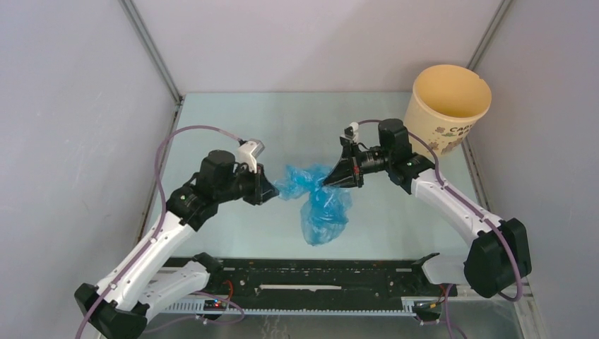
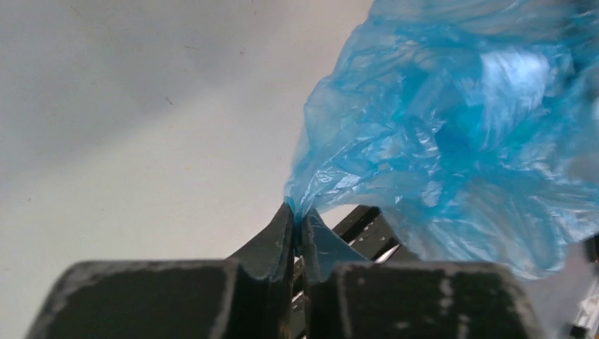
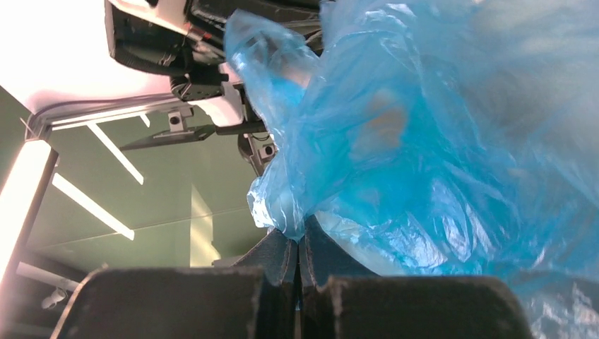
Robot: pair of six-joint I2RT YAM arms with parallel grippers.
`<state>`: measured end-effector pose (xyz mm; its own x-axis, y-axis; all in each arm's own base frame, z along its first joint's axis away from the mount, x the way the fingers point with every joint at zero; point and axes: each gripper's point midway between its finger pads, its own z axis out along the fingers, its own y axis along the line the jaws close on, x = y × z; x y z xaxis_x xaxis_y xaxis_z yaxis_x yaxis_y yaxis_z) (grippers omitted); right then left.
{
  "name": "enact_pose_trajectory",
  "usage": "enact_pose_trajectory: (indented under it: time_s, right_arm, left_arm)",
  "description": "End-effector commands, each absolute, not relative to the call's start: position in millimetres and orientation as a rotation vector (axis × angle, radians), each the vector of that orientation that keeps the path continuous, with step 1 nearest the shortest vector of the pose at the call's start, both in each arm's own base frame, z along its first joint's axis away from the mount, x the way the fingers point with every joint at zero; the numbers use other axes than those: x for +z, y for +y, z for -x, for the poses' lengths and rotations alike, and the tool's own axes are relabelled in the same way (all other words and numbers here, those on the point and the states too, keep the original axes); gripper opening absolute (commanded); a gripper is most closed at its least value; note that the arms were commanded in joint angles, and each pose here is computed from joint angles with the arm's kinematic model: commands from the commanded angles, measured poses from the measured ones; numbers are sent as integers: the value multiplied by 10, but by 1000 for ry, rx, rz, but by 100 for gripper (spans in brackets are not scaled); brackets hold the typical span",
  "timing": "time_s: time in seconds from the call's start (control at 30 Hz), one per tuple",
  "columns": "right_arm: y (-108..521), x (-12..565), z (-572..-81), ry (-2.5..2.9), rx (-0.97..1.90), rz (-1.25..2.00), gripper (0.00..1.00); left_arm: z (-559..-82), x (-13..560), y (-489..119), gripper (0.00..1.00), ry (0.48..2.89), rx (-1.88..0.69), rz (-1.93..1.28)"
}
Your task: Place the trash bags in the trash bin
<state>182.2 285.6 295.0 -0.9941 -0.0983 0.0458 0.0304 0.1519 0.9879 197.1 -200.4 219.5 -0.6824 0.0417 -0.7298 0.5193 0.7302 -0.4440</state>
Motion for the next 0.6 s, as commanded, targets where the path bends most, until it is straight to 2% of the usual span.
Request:
enact_pose_trajectory:
  time_s: [0.0, 0.1, 0.17, 0.3, 0.37, 0.47, 0.57]
  right_arm:
    - [2792, 2979, -1841, -2320, -2005, -147, 0]
    - [2687, 2880, -1923, -2469, -1948, -183, 5]
    - [2507, 2685, -2059, -2742, -1758, -197, 14]
    - [1962, 2282, -2271, -3325, -960, -267, 46]
    - [1842, 2271, -2278, -3412, -779, -280, 59]
    - [1847, 2305, -2224, -3469, -709, -314, 69]
    - [2075, 2447, -2132, -3437, -911, -331, 75]
  left_arm:
    - [-1966, 2699, -2018, 1, 2053, -903, -405]
    - [-1943, 2781, -1920, 0, 2041, -866, -372]
    - [-1936, 2785, -1810, 0, 2055, -814, -345]
    - [-1972, 2812, -1679, 0, 2105, -769, -237]
    - [-1983, 2799, -1712, 0, 2162, -792, -187]
    - [-2008, 2776, -1816, 0, 2266, -850, -108]
    - [-2021, 2839, -1954, 0, 2311, -932, -91]
